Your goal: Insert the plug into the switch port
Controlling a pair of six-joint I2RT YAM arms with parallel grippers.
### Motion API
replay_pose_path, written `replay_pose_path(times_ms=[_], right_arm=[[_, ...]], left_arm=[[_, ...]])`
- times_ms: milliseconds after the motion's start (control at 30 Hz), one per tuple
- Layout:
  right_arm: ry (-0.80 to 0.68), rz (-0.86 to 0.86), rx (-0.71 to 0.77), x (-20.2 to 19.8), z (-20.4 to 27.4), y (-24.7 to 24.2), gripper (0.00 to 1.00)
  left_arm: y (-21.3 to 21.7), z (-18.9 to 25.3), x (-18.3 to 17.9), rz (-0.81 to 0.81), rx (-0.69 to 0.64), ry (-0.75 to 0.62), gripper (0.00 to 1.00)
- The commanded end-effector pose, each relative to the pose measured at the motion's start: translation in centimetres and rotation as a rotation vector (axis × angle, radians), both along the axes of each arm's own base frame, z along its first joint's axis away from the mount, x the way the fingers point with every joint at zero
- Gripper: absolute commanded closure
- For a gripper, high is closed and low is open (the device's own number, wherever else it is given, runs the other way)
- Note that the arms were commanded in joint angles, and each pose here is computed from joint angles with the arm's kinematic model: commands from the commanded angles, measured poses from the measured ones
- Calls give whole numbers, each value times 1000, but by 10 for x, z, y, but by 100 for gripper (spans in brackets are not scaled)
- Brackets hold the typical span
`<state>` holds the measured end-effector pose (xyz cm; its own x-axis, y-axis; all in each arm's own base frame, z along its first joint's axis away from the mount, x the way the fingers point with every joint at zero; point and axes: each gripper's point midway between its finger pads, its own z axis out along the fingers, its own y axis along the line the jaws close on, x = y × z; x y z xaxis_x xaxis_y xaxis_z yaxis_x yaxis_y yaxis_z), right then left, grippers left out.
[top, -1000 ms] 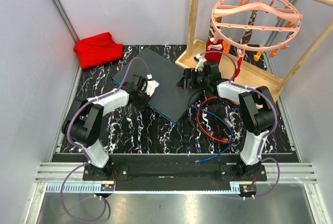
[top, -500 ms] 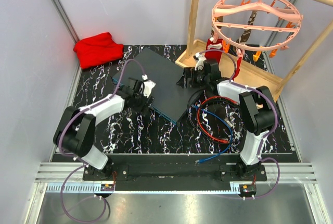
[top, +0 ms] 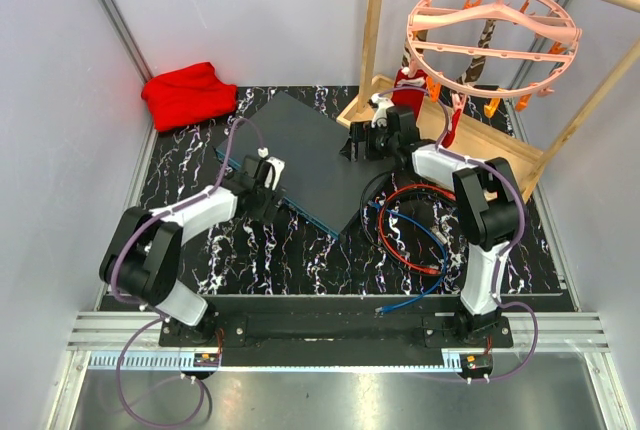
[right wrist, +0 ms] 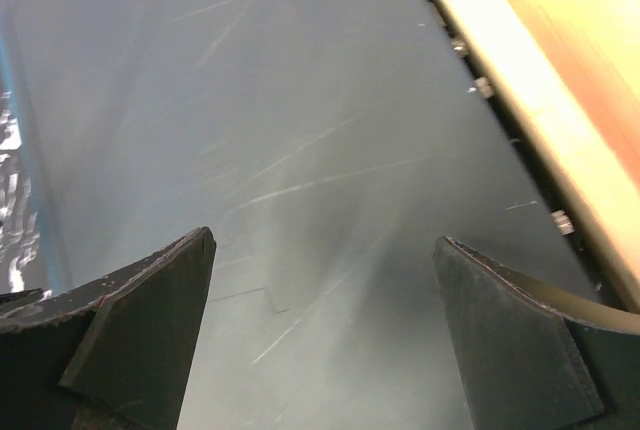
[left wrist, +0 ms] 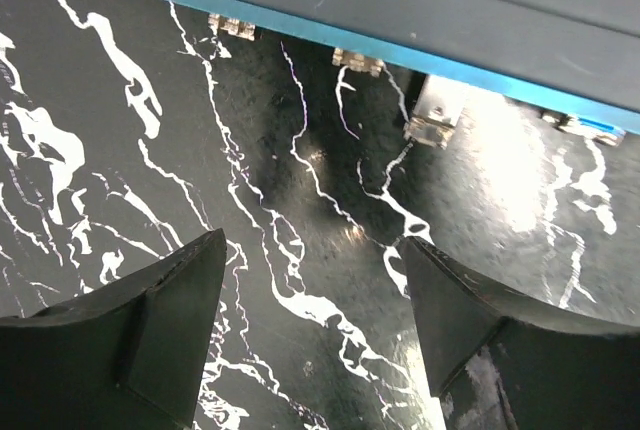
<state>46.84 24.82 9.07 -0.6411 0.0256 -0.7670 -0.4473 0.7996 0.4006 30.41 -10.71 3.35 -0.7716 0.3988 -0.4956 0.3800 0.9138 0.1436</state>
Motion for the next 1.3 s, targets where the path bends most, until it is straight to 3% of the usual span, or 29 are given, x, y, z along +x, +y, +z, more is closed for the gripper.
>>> replay_pose_path(times_ms=[0, 467, 1267], right_arm=[[-53, -50, -58, 23, 5, -8, 0], [-66, -120, -183, 58, -11, -22, 0], [174, 41, -210, 9, -62, -14, 0]], left_arm=[[-5, 12, 28, 35, 1, -64, 24], [-14, 3, 46, 52, -8, -65, 22], [-36, 33, 83, -70, -45, -203, 21]])
